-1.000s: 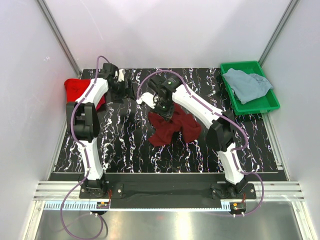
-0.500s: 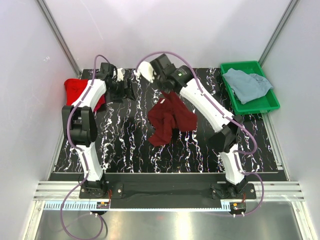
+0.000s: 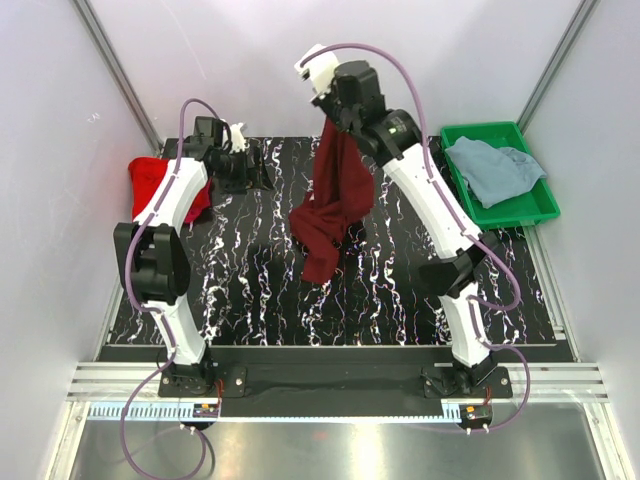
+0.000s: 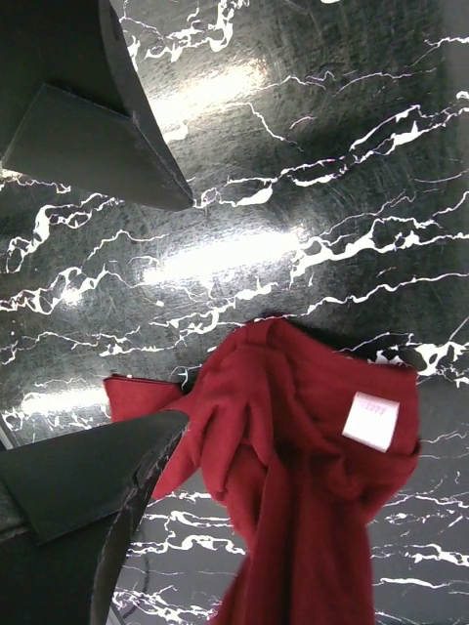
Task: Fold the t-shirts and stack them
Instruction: Flatten the tshirt out
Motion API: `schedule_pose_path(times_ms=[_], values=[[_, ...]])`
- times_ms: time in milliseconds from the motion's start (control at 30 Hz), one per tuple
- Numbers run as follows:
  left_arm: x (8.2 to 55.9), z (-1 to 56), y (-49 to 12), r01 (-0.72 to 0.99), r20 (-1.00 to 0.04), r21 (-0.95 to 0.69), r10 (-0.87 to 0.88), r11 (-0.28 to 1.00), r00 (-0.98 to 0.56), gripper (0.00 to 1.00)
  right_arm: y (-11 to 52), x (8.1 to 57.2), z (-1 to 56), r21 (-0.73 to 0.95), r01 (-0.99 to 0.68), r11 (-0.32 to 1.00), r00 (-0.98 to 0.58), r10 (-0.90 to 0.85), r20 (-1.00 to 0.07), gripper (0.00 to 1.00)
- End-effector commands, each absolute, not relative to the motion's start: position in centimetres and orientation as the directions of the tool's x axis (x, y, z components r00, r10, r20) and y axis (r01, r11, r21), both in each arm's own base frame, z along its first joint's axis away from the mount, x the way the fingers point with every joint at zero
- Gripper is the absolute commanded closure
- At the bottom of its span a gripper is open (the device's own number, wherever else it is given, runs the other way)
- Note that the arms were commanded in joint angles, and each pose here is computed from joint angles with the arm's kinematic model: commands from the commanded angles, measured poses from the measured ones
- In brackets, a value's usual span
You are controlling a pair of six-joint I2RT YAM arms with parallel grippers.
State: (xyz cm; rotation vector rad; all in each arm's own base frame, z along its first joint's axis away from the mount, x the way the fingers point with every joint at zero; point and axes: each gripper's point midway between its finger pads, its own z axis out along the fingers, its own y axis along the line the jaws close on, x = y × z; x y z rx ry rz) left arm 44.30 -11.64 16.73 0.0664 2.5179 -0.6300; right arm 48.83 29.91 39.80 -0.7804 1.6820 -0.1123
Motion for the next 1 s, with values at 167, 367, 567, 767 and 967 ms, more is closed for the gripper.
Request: schedule_pose_path(times_ms=[167, 367, 567, 767, 967], values=[[45.4, 19.3, -12.5, 0.245, -0.586, -0.427, -0.061, 0.870, -0.808, 0.11, 17.1, 51.1, 47.6, -0.466, -0.106, 0.878, -0.046, -0.472, -0.880, 1.00], [46.6, 20.2, -12.4, 0.255, -0.614, -0.410, -0.058, 0.876, -0.787, 0.11, 15.4, 52.1, 51.4, -0.488, -0.029, 0.872, 0.076, -0.485, -0.871, 1.00], [47.2, 21.9, -10.8, 0.242, -0.673, -0.323, -0.043, 0.915, -0.738, 0.10, 18.5, 49.5, 57.7, -0.312, -0.169, 0.935, 0.298, -0.253, -0.920, 1.00], [47.4, 21.7, -9.2, 0.205, -0.669, -0.313, -0.062, 0.927, -0.741, 0.10, 23.6, 43.3, 65.8, -0.264, -0.331, 0.906, 0.553, -0.041, -0.832, 1.00], [47.2, 20.6, -9.2, 0.192, -0.647, -0.328, -0.071, 0.925, -0.759, 0.09, 22.5, 39.7, 70.0, -0.192, -0.372, 0.908, 0.619, 0.089, -0.780, 1.00]])
